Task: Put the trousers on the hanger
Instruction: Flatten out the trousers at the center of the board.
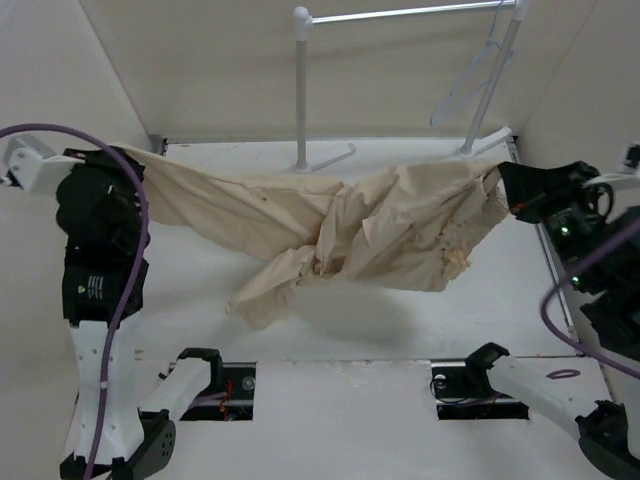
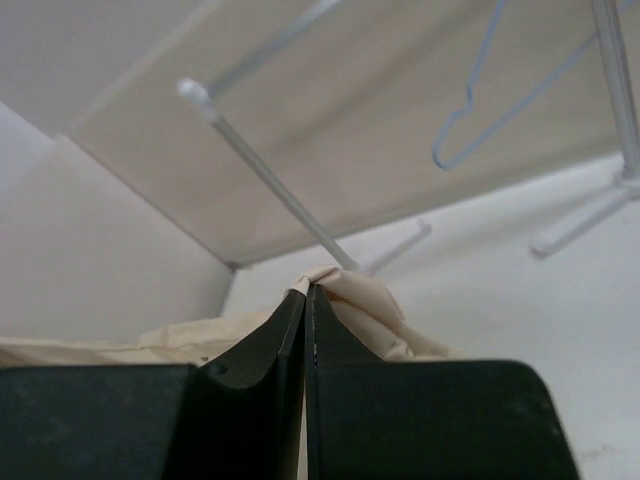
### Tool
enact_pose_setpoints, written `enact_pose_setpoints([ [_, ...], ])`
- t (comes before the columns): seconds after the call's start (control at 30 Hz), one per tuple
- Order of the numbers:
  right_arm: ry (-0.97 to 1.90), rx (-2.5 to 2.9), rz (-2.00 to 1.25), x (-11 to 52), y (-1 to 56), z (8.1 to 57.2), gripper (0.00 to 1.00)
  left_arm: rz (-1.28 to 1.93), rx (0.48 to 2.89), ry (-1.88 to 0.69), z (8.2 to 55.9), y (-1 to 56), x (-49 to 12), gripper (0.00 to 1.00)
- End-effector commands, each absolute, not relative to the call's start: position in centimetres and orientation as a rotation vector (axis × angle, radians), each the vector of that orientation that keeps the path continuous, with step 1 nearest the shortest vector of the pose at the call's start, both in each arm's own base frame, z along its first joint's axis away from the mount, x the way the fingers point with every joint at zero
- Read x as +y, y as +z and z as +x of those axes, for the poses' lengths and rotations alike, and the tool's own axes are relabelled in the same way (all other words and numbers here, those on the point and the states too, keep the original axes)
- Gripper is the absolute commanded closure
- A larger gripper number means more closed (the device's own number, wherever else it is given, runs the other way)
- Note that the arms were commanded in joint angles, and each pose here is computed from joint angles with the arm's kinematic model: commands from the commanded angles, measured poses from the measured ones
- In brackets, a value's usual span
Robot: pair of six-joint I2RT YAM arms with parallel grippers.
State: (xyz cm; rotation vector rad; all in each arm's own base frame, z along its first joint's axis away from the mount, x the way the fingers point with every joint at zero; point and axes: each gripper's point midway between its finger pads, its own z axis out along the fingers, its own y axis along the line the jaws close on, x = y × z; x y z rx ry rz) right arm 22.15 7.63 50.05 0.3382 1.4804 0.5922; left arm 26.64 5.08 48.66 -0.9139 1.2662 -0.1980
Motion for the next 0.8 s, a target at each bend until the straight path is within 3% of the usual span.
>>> enact_pose_setpoints([
  [0.0,0.622,1.339,0.380,5.1,54.9,18.9,0.92,-0.897,1.186,-0.103,23.5,51.9,7.2,0.95],
  [0.2,0.409,1.394,0.434,4.0,51.7,23.6,0.92,-0.909,1.262,0.001,25.7,49.0,8.3,0.95],
  [0.47,0.304,1.644,0.754,-0.1,35.7,32.4,0.95,-0.926,1.528,0.087,36.3,38.7,8.9,0.95],
  [0.67,0.371,1.582,0.777,-1.2,38.8,33.9,0.95,-0.876,1.577,0.007,41.5,41.8,6.8,0.94],
  [0.77,0.342,1.640,0.821,-2.1,36.3,35.0,0.95,-0.894,1.606,0.037,43.7,40.8,7.6,0.94],
])
